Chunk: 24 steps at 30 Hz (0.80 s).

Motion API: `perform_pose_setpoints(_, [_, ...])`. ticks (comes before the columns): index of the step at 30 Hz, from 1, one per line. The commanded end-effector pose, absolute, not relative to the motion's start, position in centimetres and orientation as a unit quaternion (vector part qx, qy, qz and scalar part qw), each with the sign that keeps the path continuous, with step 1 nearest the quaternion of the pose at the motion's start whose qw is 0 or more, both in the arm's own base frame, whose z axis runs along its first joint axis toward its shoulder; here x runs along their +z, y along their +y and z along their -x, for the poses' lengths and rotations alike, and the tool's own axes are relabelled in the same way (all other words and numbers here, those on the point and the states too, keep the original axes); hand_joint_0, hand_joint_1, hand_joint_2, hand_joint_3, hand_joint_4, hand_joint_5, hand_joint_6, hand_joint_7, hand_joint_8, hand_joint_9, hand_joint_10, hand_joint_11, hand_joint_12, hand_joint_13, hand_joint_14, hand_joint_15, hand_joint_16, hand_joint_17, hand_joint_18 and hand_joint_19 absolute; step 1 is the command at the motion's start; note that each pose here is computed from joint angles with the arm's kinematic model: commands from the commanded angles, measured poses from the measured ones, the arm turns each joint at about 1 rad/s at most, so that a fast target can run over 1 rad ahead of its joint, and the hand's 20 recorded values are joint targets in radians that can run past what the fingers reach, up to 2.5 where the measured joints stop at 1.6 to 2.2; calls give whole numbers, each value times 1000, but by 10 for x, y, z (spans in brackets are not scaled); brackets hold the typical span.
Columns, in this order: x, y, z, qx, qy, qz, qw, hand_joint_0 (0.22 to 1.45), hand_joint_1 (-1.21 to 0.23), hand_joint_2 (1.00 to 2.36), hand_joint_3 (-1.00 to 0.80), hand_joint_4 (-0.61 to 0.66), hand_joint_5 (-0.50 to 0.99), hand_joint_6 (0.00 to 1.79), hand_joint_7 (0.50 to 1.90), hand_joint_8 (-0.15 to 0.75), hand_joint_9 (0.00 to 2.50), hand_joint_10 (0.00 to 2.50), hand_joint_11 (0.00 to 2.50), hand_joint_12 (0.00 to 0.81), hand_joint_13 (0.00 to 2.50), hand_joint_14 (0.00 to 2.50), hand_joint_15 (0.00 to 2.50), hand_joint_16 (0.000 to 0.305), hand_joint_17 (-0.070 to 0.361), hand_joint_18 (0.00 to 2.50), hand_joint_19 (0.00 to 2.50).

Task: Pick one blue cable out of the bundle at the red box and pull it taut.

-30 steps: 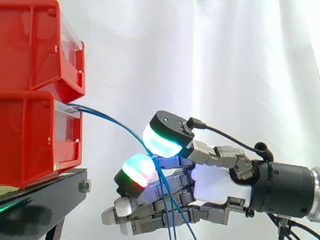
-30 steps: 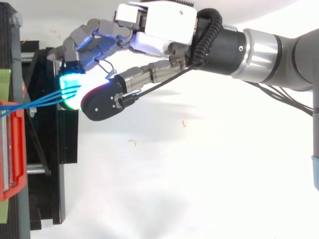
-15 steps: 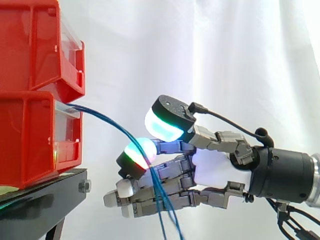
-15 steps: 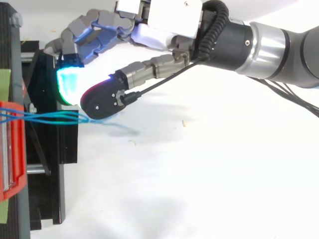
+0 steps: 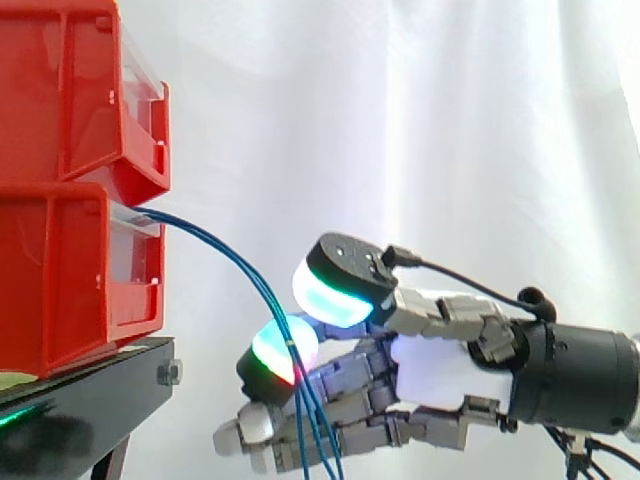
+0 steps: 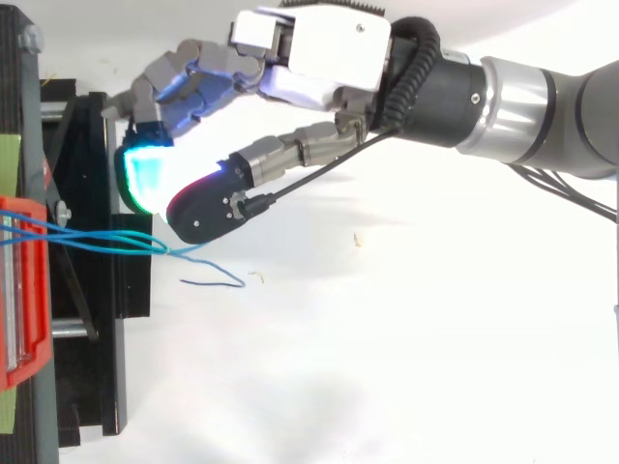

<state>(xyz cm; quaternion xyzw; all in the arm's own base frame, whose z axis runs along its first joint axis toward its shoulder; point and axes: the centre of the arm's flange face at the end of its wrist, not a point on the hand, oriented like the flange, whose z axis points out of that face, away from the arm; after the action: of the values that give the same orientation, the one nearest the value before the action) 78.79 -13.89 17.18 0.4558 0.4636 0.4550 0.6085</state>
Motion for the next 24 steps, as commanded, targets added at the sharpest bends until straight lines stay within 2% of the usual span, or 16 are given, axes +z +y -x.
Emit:
perform_pose_setpoints(1, [155,-135,-784,460,447,-451,621,507,-693,1001,-470,217,-134,715,972,378,806,15,638,395,395,8,226,62,140,255,210])
perform_pose_setpoints(5, [154,-133,-785,472,419,-440,639,503,-678,1001,-473,223,-124,651,1042,382,806,13,638,397,401,8,227,62,140,257,216])
perform_pose_setpoints(14, [154,-128,-786,470,410,-444,643,500,-671,1001,-483,262,-98,500,1249,379,788,12,594,396,398,8,223,63,141,251,216])
perform_pose_setpoints(17, [151,-127,-786,469,413,-445,642,499,-670,1000,-487,282,-102,501,1212,379,774,12,584,398,396,8,222,63,141,250,216])
perform_pose_setpoints(21, [125,-120,-788,472,415,-450,634,498,-678,1001,-486,287,-102,501,1205,378,772,14,586,397,396,8,219,63,141,253,219])
perform_pose_setpoints(24, [120,-114,-789,477,414,-452,630,501,-685,1002,-482,269,-100,501,1220,379,776,12,588,395,397,8,219,62,140,254,214])
